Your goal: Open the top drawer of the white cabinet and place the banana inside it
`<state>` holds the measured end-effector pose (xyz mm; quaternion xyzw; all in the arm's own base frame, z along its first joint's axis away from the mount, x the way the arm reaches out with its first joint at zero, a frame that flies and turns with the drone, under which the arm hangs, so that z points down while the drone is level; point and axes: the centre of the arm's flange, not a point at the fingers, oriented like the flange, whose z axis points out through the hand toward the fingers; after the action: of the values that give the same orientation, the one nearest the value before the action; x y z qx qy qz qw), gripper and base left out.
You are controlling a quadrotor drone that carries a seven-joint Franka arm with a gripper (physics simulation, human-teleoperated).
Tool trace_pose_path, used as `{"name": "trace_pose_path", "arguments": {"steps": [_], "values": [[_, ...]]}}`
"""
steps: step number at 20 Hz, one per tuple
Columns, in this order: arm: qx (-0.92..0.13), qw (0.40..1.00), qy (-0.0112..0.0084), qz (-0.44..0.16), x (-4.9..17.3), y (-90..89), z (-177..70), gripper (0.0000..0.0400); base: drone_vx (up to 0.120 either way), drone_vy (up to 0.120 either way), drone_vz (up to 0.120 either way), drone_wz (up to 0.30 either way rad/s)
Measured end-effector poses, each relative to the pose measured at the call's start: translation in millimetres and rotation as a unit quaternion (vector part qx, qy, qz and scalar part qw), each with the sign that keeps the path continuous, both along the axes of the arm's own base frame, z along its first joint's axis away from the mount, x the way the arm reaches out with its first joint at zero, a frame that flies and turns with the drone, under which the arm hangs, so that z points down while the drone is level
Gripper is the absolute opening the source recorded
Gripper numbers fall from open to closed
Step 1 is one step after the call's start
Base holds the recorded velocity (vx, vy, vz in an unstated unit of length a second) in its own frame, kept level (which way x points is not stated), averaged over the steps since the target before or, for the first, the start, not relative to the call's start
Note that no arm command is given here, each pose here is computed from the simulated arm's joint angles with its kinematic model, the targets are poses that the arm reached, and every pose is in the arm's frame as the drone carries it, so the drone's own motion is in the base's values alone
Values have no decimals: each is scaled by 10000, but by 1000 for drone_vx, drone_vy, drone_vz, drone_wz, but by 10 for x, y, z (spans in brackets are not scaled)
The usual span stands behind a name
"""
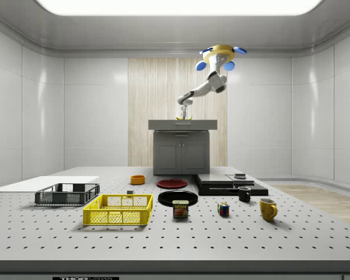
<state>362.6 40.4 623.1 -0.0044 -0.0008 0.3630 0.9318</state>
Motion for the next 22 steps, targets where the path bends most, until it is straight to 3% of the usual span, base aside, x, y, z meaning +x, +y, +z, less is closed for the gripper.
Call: {"name": "trace_pose_path", "arguments": {"steps": [10, 13, 15, 22], "values": [[0, 10000, -1, -1, 0, 0, 342, 193, 0, 0, 0, 0], [12, 10000, 4, 66, 0, -2, 372, 293, 0, 0, 0, 0], [18, 9999, 7, 110, 1, -2, 343, 335, 0, 0, 0, 0], [28, 9998, 12, 182, 1, -3, 145, 389, 0, 0, 0, 0]]}}
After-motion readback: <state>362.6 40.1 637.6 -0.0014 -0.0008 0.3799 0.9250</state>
